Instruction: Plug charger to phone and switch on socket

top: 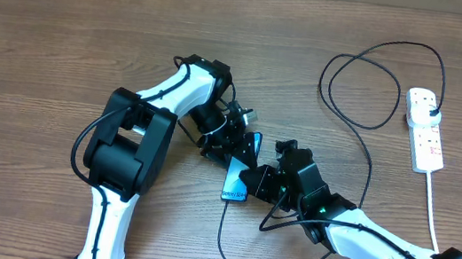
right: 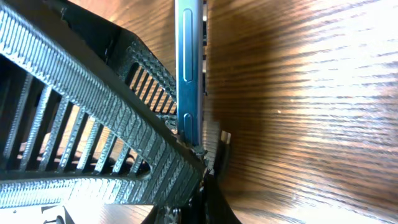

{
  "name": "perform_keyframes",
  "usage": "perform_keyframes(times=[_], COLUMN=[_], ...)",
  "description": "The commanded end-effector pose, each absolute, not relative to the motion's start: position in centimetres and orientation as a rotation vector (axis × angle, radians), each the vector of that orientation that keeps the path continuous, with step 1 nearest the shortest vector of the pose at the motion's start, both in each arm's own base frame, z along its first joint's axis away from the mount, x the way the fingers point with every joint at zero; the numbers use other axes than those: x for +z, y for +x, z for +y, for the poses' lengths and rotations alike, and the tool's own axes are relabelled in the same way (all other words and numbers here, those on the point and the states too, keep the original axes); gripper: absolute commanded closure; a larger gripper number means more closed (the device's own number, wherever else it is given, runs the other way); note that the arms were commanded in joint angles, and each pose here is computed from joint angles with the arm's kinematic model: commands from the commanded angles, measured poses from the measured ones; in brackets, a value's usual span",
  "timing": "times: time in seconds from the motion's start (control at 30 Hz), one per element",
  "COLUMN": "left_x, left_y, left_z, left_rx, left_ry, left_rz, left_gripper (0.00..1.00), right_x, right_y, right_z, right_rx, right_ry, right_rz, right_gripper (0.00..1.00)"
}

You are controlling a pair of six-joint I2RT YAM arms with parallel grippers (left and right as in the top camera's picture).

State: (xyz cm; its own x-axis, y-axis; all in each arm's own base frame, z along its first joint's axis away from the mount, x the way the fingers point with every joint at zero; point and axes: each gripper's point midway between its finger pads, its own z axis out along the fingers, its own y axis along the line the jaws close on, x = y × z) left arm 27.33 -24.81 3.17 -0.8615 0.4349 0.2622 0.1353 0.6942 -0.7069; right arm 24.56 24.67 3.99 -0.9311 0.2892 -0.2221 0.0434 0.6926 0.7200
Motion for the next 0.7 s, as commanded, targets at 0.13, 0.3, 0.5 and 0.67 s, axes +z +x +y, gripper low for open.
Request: perform_keyframes(times=[0.13,0.3,0.5,0.67], left_x=[11.5,17.8,24.5,27.0], left_y=[28.5,28.8,28.2,27.8], left_z=[-26.1,-26.3,-27.2,-27.5], left_rx=[1.300,1.503,1.790,1.893], left_ry=[-0.716,-0.842,-1.002,-1.017], left_rz=[-2.562,-2.613,-2.567,-2.532], left_gripper=[0.33,0.32,0.12,0.09], right_x=[11.7,16.5,22.8,26.3], right_y=[25.2,24.7,23.7,23.2], right_z=[26.5,26.2,25.4,25.1], right_rx=[1.423,1.664,1.804,1.810], right_ry=[0.085,-0.092,-0.444,-0.549], right_rz=[2.373,2.220,1.897,1.714], right_gripper=[0.96,0.96,0.96,0.96])
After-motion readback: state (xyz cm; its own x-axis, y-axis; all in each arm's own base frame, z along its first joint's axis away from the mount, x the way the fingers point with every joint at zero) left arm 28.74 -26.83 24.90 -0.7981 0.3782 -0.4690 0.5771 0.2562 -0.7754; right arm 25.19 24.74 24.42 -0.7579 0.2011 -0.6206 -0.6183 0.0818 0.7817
